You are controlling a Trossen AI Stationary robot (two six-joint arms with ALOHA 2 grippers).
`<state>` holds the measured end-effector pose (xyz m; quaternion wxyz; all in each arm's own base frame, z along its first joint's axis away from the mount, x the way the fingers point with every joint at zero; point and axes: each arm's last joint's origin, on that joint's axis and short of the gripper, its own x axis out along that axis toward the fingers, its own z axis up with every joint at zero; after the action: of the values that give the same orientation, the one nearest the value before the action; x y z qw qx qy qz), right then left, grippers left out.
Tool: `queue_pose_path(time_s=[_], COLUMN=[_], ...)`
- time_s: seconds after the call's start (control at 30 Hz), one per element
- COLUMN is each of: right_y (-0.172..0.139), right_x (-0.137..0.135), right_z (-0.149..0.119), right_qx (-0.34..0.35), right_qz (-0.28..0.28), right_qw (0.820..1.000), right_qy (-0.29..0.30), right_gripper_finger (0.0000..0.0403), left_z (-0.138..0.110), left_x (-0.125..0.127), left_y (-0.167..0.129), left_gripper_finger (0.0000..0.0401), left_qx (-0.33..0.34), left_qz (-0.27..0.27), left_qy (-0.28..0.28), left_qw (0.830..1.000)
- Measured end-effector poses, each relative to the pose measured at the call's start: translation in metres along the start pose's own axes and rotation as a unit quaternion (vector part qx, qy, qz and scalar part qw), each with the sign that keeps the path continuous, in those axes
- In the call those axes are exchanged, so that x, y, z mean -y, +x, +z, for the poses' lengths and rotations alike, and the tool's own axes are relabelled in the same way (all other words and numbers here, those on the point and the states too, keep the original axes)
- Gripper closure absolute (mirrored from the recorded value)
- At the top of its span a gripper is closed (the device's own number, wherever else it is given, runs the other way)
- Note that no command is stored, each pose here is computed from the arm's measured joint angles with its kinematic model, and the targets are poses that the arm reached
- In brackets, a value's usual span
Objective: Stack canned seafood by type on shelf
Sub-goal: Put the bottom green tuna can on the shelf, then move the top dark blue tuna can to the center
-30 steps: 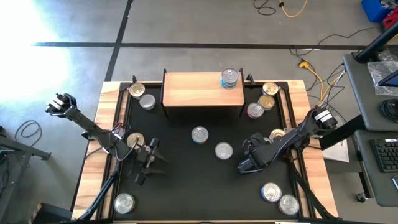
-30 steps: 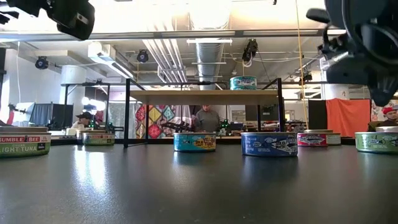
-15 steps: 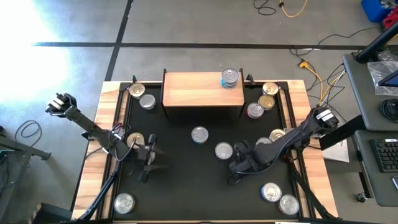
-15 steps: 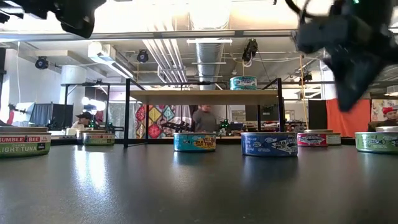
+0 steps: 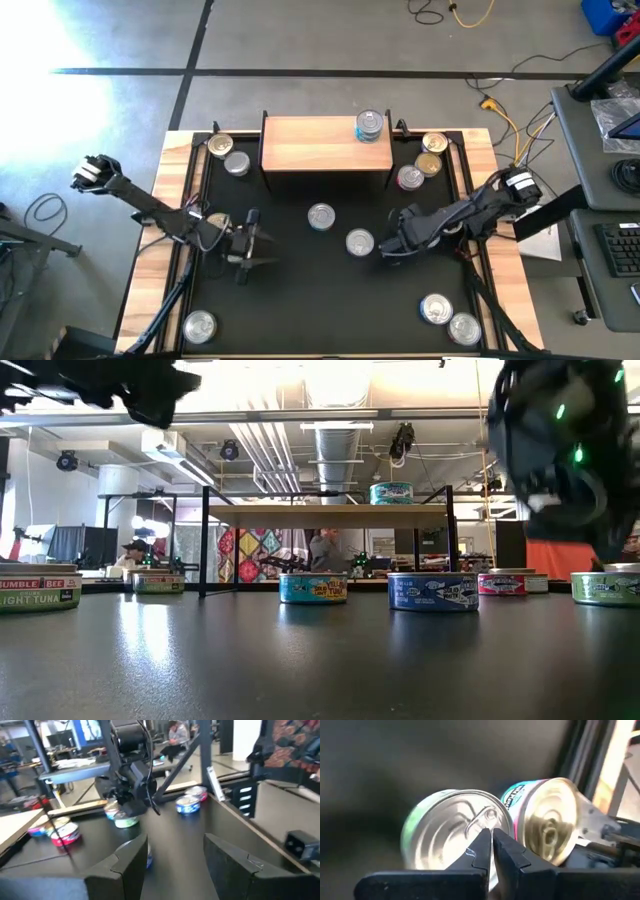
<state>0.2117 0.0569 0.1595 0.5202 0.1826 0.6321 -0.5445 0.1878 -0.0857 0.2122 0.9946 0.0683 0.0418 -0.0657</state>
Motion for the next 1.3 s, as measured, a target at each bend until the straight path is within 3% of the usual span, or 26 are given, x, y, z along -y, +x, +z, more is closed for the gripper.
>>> queue_pose_path(time_s=[0.17,0.3,0.4,0.47,0.63,0.77,1.03,1.3], right_y=[0.013,-0.023,-0.046,-0.061,-0.069,-0.06,-0.034,-0.02], right_x=[-0.007,-0.027,-0.019,-0.015,-0.014,-0.018,-0.024,-0.06], right_z=[0.002,0.001,0.003,0.008,0.011,0.017,0.036,0.046], right_qx=[-0.044,-0.017,0.038,0.07,0.115,0.154,0.159,0.143], right_qz=[0.051,0.156,0.144,0.166,0.172,0.161,0.147,0.237], right_qw=[0.998,0.987,0.988,0.983,0.977,0.972,0.976,0.959], right_qy=[-0.019,-0.041,-0.046,-0.035,-0.049,-0.07,-0.028,-0.067], right_gripper_finger=[0.039,0.039,0.039,0.039,0.039,0.039,0.039,0.039], left_z=[-0.006,-0.015,-0.031,-0.039,-0.041,-0.039,-0.046,-0.059], left_x=[-0.008,-0.005,-0.001,0.001,0.005,0.008,0.011,0.018], left_y=[0.006,0.013,0.02,0.026,0.044,0.055,0.06,0.073], left_gripper_finger=[0.0225,0.0225,0.0225,0.0225,0.0225,0.0225,0.0224,0.0169], left_qx=[-0.014,-0.035,-0.078,-0.099,-0.115,-0.12,-0.156,-0.175], left_qz=[0.022,-0.034,-0.059,-0.058,-0.053,-0.062,-0.061,-0.059], left_qy=[-0.014,-0.015,-0.014,-0.02,-0.034,-0.042,-0.1,-0.125], left_qw=[1.0,0.999,0.995,0.993,0.991,0.99,0.981,0.975])
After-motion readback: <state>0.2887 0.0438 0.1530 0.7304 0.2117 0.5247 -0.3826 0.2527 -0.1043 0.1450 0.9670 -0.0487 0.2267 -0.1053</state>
